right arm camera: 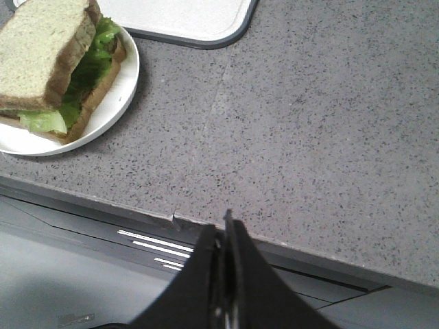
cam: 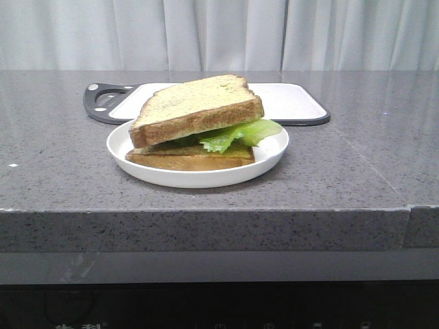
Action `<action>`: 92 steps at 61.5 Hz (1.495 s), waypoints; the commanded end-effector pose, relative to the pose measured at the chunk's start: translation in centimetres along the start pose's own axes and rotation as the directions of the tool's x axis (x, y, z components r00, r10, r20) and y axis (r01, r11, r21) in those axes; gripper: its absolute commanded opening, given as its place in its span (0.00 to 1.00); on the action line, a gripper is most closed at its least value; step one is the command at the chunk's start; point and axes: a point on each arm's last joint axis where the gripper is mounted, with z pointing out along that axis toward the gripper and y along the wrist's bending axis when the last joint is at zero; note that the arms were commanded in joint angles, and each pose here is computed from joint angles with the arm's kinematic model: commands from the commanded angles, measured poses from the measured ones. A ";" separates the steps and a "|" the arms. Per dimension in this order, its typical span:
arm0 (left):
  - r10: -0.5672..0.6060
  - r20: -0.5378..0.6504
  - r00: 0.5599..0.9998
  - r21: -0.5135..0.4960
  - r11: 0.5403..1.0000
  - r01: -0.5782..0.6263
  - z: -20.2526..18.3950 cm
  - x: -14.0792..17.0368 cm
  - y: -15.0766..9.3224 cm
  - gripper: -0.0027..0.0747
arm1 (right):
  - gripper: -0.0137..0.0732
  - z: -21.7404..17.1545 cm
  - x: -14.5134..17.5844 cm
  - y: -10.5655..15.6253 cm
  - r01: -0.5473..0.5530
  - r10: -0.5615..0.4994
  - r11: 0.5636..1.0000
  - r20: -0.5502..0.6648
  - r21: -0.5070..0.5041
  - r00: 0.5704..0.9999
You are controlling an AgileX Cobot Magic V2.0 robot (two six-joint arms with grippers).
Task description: Left arm grabs bread, right arm adds lettuce
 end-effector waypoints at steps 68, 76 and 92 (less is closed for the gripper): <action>-0.007 0.096 0.995 -0.005 1.000 0.007 -0.2 -0.7 0.0 0.01 | 0.02 0.5 5.9 -1.3 0.010 -0.065 0.994 0.517 0.108 0.854; -0.007 0.096 0.995 -0.005 1.000 0.007 -0.2 -0.7 0.0 0.01 | 0.02 2.8 10.5 -2.0 -0.014 -0.060 0.993 0.594 0.120 0.803; -0.007 0.096 0.995 -0.005 1.000 0.007 -0.2 -0.7 0.0 0.01 | 0.02 5.5 14.6 -2.9 -0.047 -0.055 0.989 0.641 0.141 0.765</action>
